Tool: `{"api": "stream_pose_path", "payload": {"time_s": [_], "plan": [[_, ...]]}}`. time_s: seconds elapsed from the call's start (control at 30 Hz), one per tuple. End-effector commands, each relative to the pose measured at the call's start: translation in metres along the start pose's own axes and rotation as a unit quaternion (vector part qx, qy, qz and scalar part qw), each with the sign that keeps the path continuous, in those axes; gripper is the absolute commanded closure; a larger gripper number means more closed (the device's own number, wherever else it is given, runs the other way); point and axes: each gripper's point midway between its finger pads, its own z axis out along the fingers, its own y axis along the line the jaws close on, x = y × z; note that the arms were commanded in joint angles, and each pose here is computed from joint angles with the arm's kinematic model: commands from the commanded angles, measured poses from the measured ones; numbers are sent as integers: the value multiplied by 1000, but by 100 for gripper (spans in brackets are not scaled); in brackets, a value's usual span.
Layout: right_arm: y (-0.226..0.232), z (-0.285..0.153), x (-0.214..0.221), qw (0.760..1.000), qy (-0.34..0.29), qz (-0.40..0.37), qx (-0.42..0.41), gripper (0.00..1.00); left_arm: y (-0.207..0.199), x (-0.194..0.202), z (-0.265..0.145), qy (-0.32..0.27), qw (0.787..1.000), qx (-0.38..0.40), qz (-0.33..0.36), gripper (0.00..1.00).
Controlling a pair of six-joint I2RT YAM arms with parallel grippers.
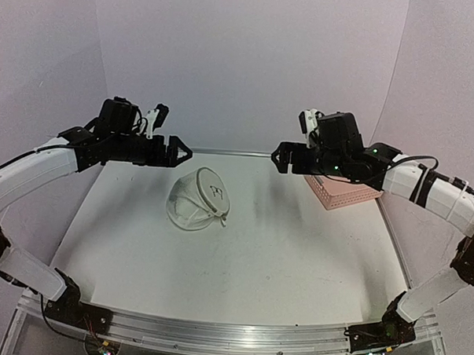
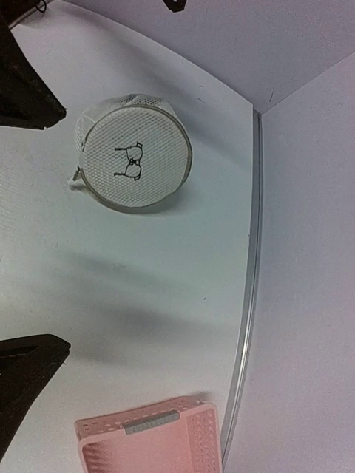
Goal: Unzip the laundry bag and remove the bra
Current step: Pick up the laundry bag at the center of the board.
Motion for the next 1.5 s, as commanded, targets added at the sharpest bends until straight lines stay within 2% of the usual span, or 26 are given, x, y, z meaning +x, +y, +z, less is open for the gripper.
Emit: {"api": "stream_pose_path", "payload": {"time_s": [0.0,0.27,0.47,0.77,0.93,1.2,1.47], "plan": [[-8,-29,-30,998,-46,-18,31,2,-25,-19,7,-8,999,40,-22,1],[-11,-41,-22,997,-42,-52,29,2,-28,-2,43,31,995,33,-89,1],[-18,-46,-17,997,-44,-55,41,2,-12,20,64,55,983,-3,-174,1],[-22,-49,-8,998,-42,-38,40,2,8,48,94,86,964,-45,-247,7],[-24,-54,-6,998,-45,-32,38,2,19,61,109,97,956,-66,-269,14],[-26,-58,-4,998,-47,-25,39,2,31,74,125,111,954,-87,-264,23],[-27,-59,0,998,-45,-21,38,2,35,79,132,116,955,-94,-257,40]]}}
